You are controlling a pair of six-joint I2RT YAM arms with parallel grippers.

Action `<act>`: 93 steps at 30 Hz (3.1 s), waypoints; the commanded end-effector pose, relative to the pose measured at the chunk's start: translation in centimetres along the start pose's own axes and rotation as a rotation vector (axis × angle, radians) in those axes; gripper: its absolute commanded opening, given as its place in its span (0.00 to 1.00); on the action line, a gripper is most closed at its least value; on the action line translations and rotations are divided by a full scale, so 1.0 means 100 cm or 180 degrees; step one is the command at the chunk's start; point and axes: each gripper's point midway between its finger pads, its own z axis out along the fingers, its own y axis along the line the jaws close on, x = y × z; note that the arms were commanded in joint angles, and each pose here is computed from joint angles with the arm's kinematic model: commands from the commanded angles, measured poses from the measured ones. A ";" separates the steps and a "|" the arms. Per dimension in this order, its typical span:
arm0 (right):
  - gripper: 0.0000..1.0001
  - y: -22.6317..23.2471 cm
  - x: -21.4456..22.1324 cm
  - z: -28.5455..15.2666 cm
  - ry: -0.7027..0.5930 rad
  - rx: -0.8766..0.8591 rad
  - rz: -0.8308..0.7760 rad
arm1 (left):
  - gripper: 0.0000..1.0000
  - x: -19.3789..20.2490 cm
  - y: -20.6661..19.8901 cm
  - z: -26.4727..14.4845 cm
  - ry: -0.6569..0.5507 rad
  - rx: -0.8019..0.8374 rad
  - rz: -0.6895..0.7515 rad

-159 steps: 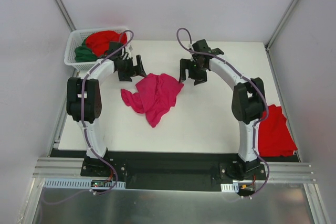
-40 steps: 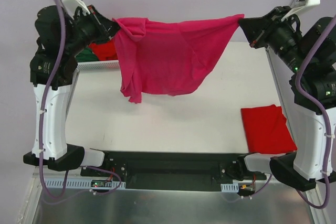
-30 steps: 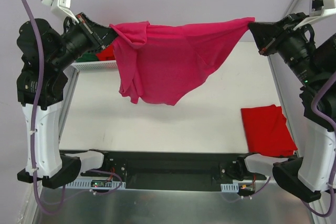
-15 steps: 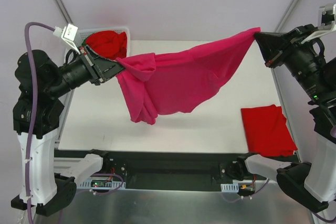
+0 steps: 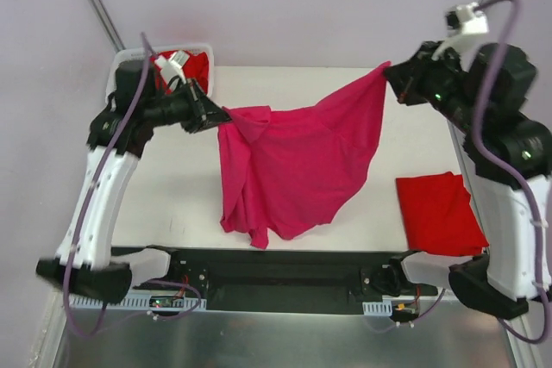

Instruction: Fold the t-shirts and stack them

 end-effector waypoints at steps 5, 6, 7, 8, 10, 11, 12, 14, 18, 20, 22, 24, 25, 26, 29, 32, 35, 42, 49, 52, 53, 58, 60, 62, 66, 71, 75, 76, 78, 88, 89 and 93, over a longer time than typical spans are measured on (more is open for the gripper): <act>0.01 -0.026 0.009 0.101 0.0343 0.0163 0.0119 | 0.00 -0.143 -0.012 0.098 -0.0216 0.0234 0.0491; 0.01 -0.024 -0.001 0.104 0.0262 0.0139 0.0119 | 0.00 -0.170 -0.036 0.101 -0.0378 0.0402 0.0607; 0.01 -0.029 -0.005 0.114 0.0245 0.0160 0.0150 | 0.00 -0.178 -0.053 0.099 -0.0390 0.0573 0.0636; 0.01 -0.022 -0.026 0.105 0.0049 0.0089 0.0173 | 0.00 -0.186 -0.068 0.097 -0.0422 0.0707 0.0554; 0.01 -0.019 -0.045 0.090 -0.0161 0.0062 0.0145 | 0.00 -0.192 -0.096 0.089 -0.0443 0.0961 0.0582; 0.01 -0.018 -0.051 0.082 -0.0228 0.0072 0.0100 | 0.00 -0.185 -0.102 0.085 -0.0385 0.1015 0.0590; 0.01 -0.018 -0.052 0.075 -0.0250 0.0082 0.0078 | 0.00 -0.170 -0.108 0.078 -0.0322 0.1009 0.0608; 0.01 -0.016 -0.060 0.051 -0.0360 0.0095 -0.0001 | 0.00 -0.154 -0.106 0.069 -0.0372 0.0887 0.0745; 0.01 -0.017 -0.032 0.039 -0.0127 0.0093 -0.0017 | 0.00 -0.099 -0.094 0.039 -0.0189 0.0785 0.0699; 0.01 -0.011 -0.015 0.033 0.0009 -0.0001 -0.0030 | 0.00 -0.080 -0.091 0.029 -0.0122 0.0782 0.0661; 0.33 -0.003 0.013 0.016 0.0246 -0.0140 -0.0057 | 0.77 -0.047 -0.076 0.018 0.0055 0.0755 0.0497; 0.96 -0.002 0.026 -0.011 0.0269 -0.0115 -0.0057 | 0.99 -0.011 -0.053 0.008 0.0197 0.0667 0.0254; 0.96 -0.007 0.039 -0.015 0.0350 -0.0032 -0.0030 | 0.99 0.001 -0.047 0.002 0.0226 0.0655 0.0195; 0.96 -0.019 0.041 -0.020 0.0317 0.0174 -0.0040 | 0.99 0.008 -0.042 -0.002 0.0200 0.0624 0.0148; 0.96 -0.031 0.025 -0.026 0.0043 0.0388 -0.0148 | 0.99 0.003 -0.046 -0.021 -0.0050 0.0630 0.0375; 0.96 -0.028 0.011 -0.001 0.0062 0.0344 -0.0156 | 0.99 -0.033 -0.061 -0.008 -0.0093 0.0682 0.0523; 0.96 -0.022 0.030 0.033 0.0276 0.0182 -0.0064 | 0.99 -0.072 -0.071 0.005 -0.0266 0.0647 0.0665; 0.96 -0.029 0.129 0.084 0.0966 0.0036 0.0225 | 0.99 -0.076 -0.004 0.083 0.0382 0.0402 -0.0278; 0.96 -0.035 0.208 0.097 0.1716 -0.0008 0.0431 | 0.99 0.039 0.117 0.119 0.1038 -0.0332 -0.0820; 0.96 -0.029 0.240 0.103 0.2138 -0.0168 0.0600 | 0.99 0.078 0.144 0.112 0.1214 -0.0406 -0.0968; 0.96 -0.026 0.244 0.105 0.2190 -0.0227 0.0628 | 0.99 0.086 0.149 0.111 0.1233 -0.0418 -0.0954; 0.96 -0.012 0.250 0.104 0.2268 -0.0406 0.0637 | 0.99 0.120 0.173 0.098 0.1296 -0.0491 -0.0961; 0.96 -0.004 0.248 0.103 0.2278 -0.0504 0.0645 | 0.99 0.117 0.174 0.100 0.1266 -0.0486 -0.0829; 0.96 0.006 0.249 0.100 0.2334 -0.0626 0.0659 | 0.99 0.109 0.179 0.105 0.1233 -0.0509 -0.0693; 0.96 0.020 0.246 0.092 0.2327 -0.0783 0.0629 | 0.99 0.097 0.204 0.117 0.1251 -0.0636 -0.0672; 0.96 0.030 0.236 0.080 0.2244 -0.0915 0.0614 | 0.99 0.074 0.223 0.148 0.1287 -0.0732 -0.0629; 0.96 0.031 0.227 0.072 0.2167 -0.0927 0.0571 | 0.99 0.051 0.226 0.174 0.1306 -0.0678 -0.0645; 0.96 0.031 0.227 0.070 0.2167 -0.0922 0.0566 | 0.97 0.047 0.231 0.183 0.1329 -0.0686 -0.0675; 0.96 0.031 0.222 0.065 0.2118 -0.0928 0.0551 | 0.92 0.044 0.236 0.191 0.1357 -0.0662 -0.0662; 0.96 0.030 0.224 0.049 0.2123 -0.0939 0.0534 | 0.84 0.027 0.274 0.208 0.1432 -0.0757 -0.0617; 0.96 0.030 0.225 0.047 0.2128 -0.0942 0.0537 | 0.84 0.029 0.276 0.208 0.1450 -0.0779 -0.0601; 0.96 0.030 0.228 0.044 0.2147 -0.0929 0.0550 | 0.83 0.042 0.287 0.202 0.1537 -0.0896 -0.0586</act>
